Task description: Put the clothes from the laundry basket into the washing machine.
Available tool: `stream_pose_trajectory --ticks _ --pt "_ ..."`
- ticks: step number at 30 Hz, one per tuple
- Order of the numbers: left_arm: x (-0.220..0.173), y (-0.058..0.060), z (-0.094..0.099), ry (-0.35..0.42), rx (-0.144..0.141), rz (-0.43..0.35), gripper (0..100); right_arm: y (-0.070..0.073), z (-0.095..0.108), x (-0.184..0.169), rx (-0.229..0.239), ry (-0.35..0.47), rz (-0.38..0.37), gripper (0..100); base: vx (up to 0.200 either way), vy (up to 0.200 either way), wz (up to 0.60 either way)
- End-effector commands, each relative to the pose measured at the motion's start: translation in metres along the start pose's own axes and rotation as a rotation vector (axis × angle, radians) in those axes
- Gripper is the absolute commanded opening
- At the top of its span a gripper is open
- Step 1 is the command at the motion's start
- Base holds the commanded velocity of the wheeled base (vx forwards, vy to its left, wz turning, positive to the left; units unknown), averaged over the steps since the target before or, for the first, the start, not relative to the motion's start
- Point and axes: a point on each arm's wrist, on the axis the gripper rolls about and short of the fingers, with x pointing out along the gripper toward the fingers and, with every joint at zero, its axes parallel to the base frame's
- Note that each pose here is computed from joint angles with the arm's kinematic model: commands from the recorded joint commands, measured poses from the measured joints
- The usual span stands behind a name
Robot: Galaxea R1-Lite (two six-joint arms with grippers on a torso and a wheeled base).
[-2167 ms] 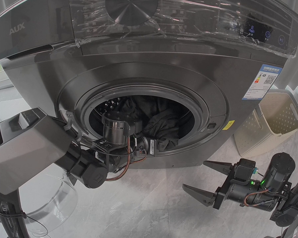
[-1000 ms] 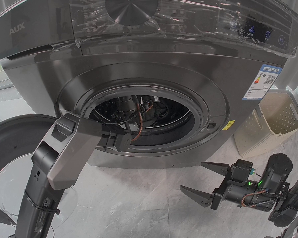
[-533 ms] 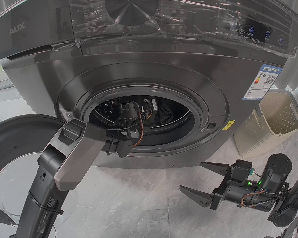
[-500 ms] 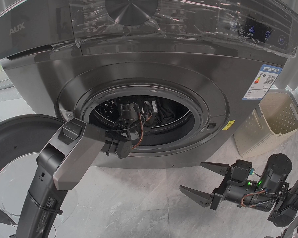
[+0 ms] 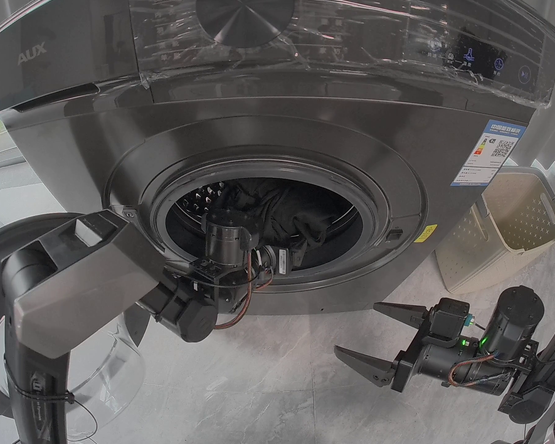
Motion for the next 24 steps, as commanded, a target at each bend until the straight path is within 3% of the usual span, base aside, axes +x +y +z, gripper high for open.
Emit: stream_pose_trajectory --ticks 1,4,14,19,20,24 --pt "-0.047 -0.014 0.020 0.012 0.027 -0.074 100 0.000 0.000 0.000 0.000 0.001 0.000 100 0.000 0.000 0.00" --pt "-0.056 -0.017 0.020 0.024 0.040 -0.117 100 0.000 0.000 0.000 0.000 -0.001 0.000 100 0.000 0.000 0.00" --pt "-0.055 -0.022 0.037 -0.049 0.026 -0.199 100 0.000 0.000 0.000 0.000 0.001 0.000 100 0.000 0.000 0.00" --pt "-0.024 -0.018 0.018 -0.078 0.017 -0.174 100 0.000 -0.001 0.001 0.001 0.004 0.001 100 0.000 0.000 0.00" --pt "-0.010 -0.013 0.010 -0.087 0.014 -0.162 100 0.000 -0.001 0.001 0.001 0.004 0.001 100 0.000 0.000 0.00" --pt "0.008 -0.011 -0.004 -0.073 0.013 -0.151 100 0.000 -0.001 0.001 0.003 0.006 0.001 100 0.000 0.000 0.00"
